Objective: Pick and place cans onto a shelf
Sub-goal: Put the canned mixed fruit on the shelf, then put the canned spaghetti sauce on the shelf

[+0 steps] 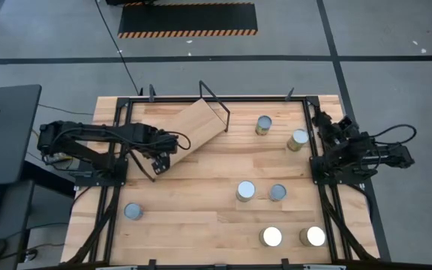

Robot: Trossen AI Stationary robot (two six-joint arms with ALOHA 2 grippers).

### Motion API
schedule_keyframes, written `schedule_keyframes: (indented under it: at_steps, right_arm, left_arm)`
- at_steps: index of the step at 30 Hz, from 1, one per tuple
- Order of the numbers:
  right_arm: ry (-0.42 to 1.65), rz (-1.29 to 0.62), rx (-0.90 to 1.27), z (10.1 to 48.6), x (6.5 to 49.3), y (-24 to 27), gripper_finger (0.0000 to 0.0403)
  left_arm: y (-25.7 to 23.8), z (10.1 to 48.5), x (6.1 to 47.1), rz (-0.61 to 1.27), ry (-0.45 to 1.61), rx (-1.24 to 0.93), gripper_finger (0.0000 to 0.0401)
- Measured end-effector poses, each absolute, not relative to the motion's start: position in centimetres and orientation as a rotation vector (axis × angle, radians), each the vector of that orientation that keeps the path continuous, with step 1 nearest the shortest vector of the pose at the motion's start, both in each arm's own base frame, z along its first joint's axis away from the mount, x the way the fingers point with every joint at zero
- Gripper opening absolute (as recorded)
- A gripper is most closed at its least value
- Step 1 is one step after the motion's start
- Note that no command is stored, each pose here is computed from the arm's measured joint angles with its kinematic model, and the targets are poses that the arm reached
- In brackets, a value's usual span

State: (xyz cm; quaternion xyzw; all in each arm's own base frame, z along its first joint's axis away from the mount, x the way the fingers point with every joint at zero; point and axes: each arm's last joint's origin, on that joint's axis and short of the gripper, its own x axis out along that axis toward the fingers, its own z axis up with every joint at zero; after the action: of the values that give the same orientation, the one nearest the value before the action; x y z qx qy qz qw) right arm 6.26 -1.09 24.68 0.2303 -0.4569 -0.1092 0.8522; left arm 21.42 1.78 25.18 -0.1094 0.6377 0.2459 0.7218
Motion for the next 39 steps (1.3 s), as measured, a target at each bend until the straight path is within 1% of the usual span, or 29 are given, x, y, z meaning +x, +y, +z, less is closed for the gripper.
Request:
schedule_keyframes:
  at_steps: [5,10,15,18,22,24,27,30,33,36,39]
  right_arm:
    - [-0.845,-0.289,0.503,25.7,7.9,-1.2,0.0154]
    - [-0.712,-0.531,0.467,27.6,10.1,-1.6,0.0164]
    - [-0.517,-0.71,0.379,30.6,12.9,-1.9,0.0163]
    - [-0.35,-0.861,0.318,32.4,14.3,-2.3,0.0163]
    - [-0.053,-0.973,0.265,33.7,15.4,-3.5,0.017]
    - [0.096,-0.973,0.277,33.9,15.7,-4.2,0.0182]
    - [0.309,-0.919,0.283,33.6,16.4,-5.3,0.021]
    - [0.549,-0.786,0.242,31.9,17.1,-6.3,0.0245]
    - [0.801,-0.667,0.283,29.8,16.9,-7.3,0.028]
    - [0.897,-0.637,0.306,28.8,17.0,-8.4,0.0316]
    - [0.925,-0.596,0.229,28.2,17.7,-9.8,0.0351]
  left_arm:
    - [1.8,25.2,21.3,0.546,1.425,-0.239,0.0342]
    - [1.8,25.2,21.2,0.548,1.424,-0.238,0.0354]
    - [1.7,25.5,21.0,0.542,1.442,-0.259,0.0354]
    - [1.7,26.5,21.1,0.528,1.434,-0.273,0.0355]
    - [1.7,28.9,21.7,0.516,1.364,-0.286,0.0355]
    - [1.7,30.4,22.0,0.508,1.316,-0.294,0.0355]
    - [1.8,32.6,22.4,0.478,1.236,-0.287,0.0355]
    - [1.9,34.7,22.7,0.479,1.137,-0.242,0.0355]
    - [2.1,36.4,22.7,0.519,1.07,-0.191,0.0355]
    - [2.2,37.5,22.7,0.555,1.018,-0.17,0.0355]
    - [2.3,38.1,22.8,0.587,0.967,-0.157,0.0355]
